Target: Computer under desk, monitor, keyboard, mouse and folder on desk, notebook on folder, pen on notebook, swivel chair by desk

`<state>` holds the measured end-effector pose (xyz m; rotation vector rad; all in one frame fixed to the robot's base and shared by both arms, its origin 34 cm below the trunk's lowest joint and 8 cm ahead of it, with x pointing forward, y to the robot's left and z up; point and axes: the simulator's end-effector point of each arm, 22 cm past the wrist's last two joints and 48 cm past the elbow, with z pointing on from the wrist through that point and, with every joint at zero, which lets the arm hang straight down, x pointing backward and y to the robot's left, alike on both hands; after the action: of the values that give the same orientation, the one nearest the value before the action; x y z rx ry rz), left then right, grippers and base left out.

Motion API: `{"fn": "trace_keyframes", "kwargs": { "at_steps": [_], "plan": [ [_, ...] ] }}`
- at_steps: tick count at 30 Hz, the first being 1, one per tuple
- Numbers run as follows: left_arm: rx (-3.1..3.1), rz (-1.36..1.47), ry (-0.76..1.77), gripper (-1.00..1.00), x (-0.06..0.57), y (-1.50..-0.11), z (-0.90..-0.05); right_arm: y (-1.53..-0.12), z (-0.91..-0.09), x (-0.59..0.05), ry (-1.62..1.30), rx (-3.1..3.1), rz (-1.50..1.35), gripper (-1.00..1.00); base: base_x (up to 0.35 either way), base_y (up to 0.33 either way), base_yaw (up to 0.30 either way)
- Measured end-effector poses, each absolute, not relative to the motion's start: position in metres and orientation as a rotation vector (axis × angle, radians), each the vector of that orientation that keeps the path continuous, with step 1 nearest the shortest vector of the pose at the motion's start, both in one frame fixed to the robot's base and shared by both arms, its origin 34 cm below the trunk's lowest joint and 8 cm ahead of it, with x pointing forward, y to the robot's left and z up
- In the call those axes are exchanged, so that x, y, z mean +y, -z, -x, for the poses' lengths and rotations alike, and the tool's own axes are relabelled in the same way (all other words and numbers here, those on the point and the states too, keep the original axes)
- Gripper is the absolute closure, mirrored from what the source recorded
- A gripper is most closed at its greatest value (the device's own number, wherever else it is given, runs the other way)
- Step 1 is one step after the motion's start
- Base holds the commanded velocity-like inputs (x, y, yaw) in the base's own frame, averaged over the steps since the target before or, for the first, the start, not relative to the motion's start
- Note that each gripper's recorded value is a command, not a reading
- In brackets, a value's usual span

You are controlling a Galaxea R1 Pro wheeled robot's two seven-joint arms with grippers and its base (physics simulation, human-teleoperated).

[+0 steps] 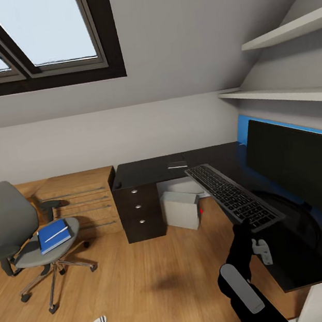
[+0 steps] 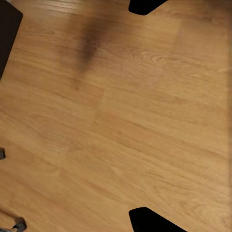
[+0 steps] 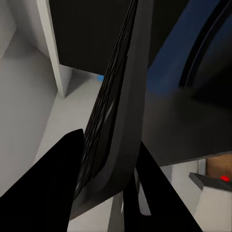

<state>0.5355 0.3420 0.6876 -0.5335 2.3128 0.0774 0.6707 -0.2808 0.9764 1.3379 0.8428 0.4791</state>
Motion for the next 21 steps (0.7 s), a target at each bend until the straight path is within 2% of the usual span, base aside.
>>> {"fn": "trace_keyframes", "kwargs": {
  "at_steps": [21],
  "plan": [
    [2.384,0.545,-0.108,-1.00,0.356,-0.663,-0.510,-0.977,-0.657,-0.311,-0.383,0.784,-1.313,1.00,0.000,0.000,0.000]
  ]
}}
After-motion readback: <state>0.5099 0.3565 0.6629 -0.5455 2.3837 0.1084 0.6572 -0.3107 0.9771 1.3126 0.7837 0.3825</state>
